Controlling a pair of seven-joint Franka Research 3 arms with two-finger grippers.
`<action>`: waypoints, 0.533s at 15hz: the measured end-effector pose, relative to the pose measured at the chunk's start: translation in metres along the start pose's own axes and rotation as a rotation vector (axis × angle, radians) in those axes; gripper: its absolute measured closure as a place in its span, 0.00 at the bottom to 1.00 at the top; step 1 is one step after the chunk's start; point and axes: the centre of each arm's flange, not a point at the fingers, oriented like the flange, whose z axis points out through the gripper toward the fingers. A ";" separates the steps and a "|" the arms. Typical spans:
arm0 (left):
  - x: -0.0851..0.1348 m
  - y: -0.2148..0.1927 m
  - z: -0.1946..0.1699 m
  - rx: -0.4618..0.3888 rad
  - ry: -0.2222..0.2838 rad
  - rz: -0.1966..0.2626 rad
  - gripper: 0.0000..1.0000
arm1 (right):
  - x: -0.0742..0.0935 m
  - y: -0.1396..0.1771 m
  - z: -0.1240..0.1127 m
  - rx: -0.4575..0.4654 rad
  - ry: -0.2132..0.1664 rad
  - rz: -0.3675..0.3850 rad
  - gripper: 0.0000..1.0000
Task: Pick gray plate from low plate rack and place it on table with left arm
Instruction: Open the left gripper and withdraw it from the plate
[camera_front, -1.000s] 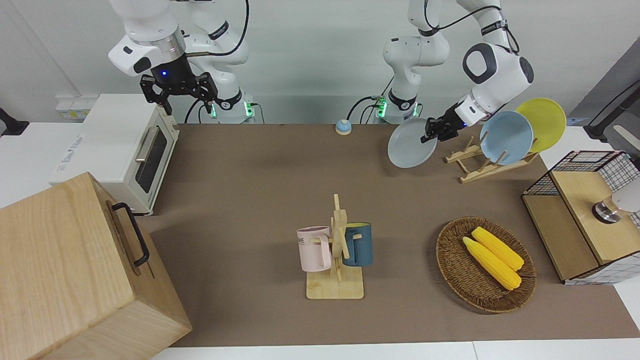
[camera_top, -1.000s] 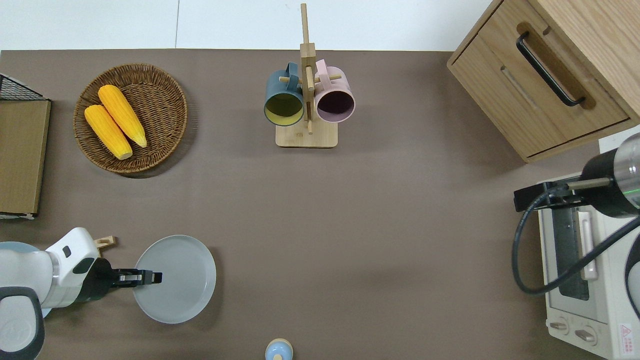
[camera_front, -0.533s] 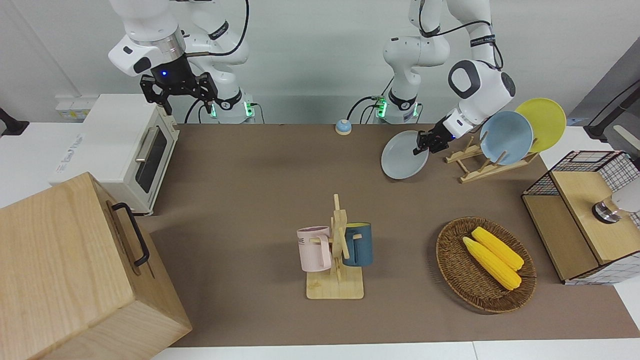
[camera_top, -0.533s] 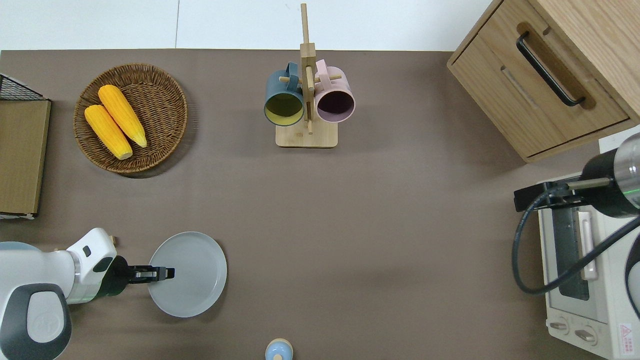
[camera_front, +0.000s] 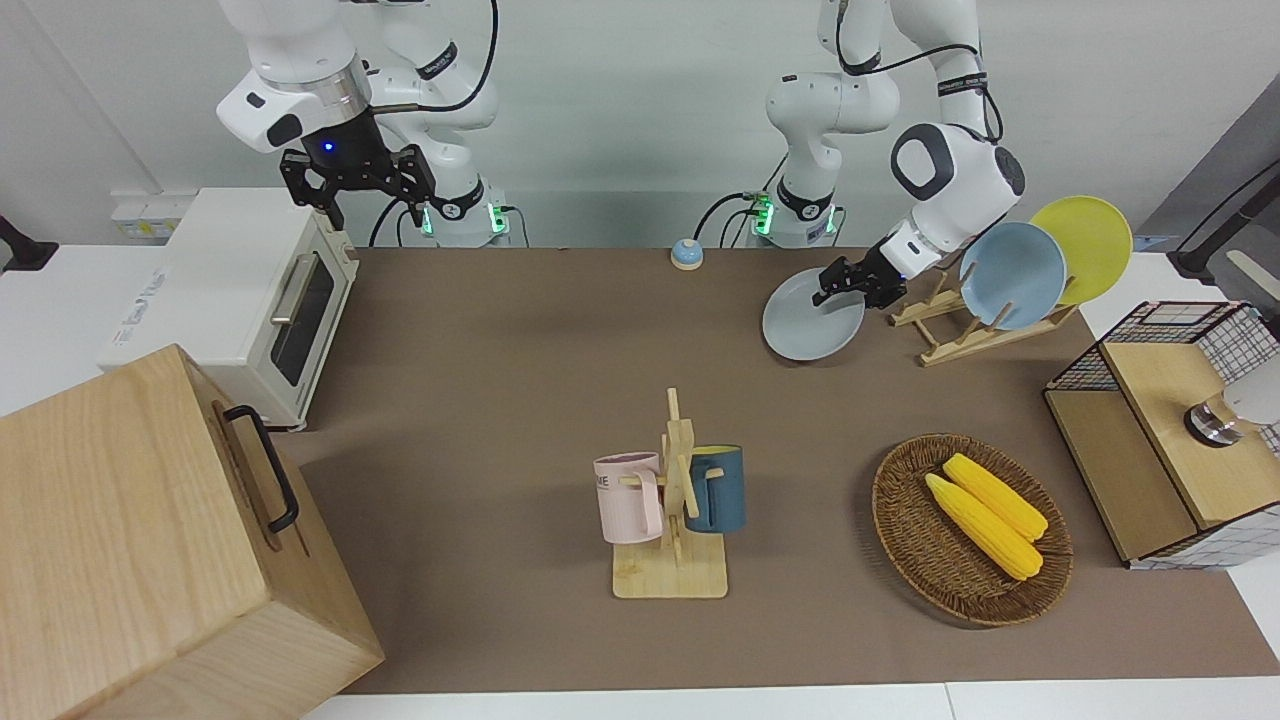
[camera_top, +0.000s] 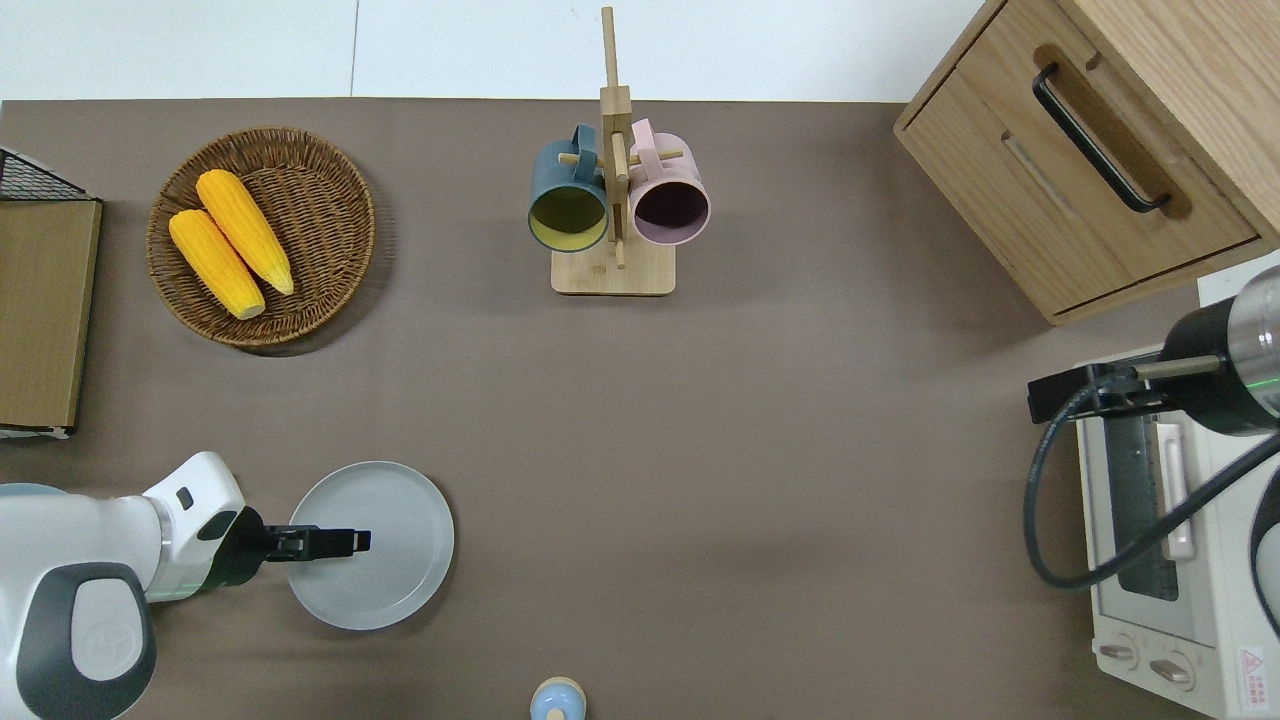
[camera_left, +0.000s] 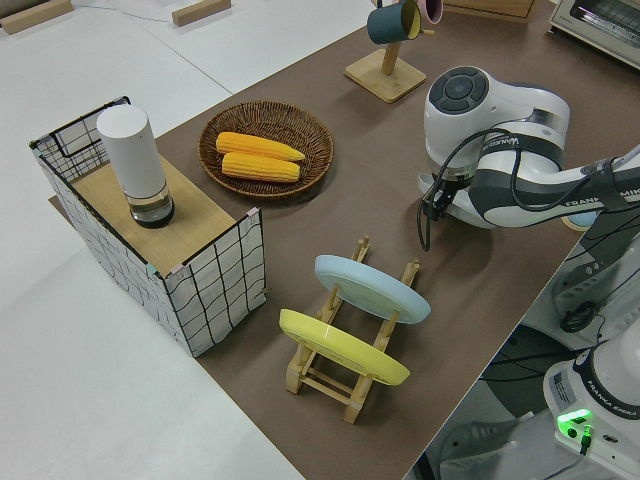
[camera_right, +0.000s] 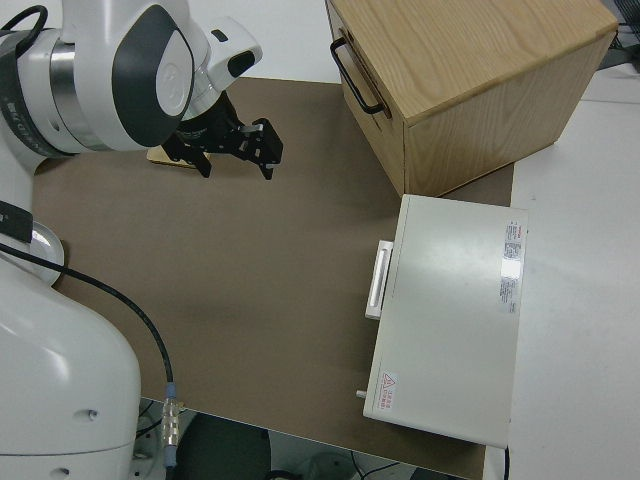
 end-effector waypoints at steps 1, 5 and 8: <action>0.003 0.001 -0.004 0.012 0.008 0.010 0.00 | 0.000 0.000 0.000 0.000 0.000 0.000 0.01; 0.018 -0.001 -0.033 0.072 0.049 0.054 0.00 | 0.000 0.000 0.000 0.000 0.000 0.000 0.01; 0.029 0.003 -0.059 0.151 0.049 0.072 0.00 | 0.000 0.000 0.000 0.000 0.000 0.000 0.01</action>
